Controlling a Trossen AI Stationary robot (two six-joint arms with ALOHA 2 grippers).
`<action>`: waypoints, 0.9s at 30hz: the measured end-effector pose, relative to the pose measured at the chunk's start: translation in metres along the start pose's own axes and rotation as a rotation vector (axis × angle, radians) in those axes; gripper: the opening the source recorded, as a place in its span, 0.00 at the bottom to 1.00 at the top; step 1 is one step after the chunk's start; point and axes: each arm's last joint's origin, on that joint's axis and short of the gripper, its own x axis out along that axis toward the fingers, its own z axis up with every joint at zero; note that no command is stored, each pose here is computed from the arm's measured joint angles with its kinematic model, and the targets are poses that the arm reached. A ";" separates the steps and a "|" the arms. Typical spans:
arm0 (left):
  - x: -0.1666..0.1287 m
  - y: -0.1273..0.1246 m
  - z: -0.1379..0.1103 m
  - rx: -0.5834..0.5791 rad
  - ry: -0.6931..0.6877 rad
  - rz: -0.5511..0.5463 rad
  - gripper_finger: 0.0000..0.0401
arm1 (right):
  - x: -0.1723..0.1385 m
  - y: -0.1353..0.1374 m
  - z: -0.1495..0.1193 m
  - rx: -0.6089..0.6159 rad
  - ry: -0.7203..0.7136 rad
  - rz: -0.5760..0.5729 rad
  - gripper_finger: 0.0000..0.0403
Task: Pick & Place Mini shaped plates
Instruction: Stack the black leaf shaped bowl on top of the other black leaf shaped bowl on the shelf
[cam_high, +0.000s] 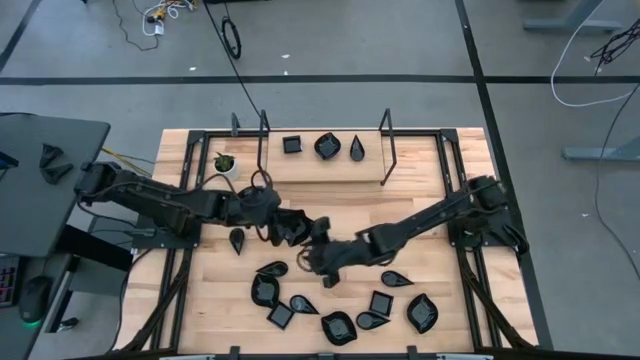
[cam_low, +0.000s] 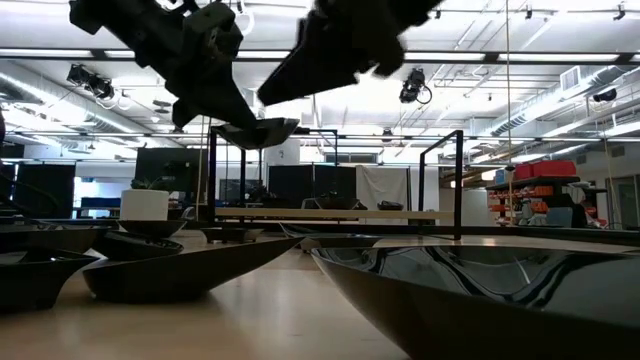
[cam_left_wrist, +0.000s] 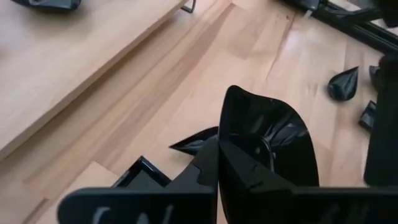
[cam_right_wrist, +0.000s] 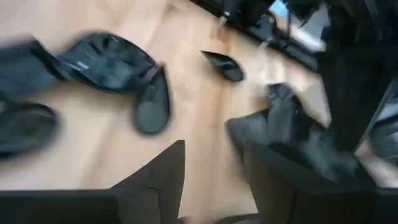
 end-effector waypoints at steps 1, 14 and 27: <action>0.001 0.001 0.000 -0.003 0.005 -0.005 0.01 | 0.004 0.000 0.002 -0.051 0.023 -0.024 0.42; 0.001 0.002 0.002 -0.008 0.003 -0.004 0.02 | 0.018 -0.002 -0.005 -0.302 0.086 -0.033 0.42; 0.001 0.001 0.003 -0.034 -0.015 -0.015 0.02 | 0.026 -0.006 -0.021 -0.278 0.066 -0.052 0.14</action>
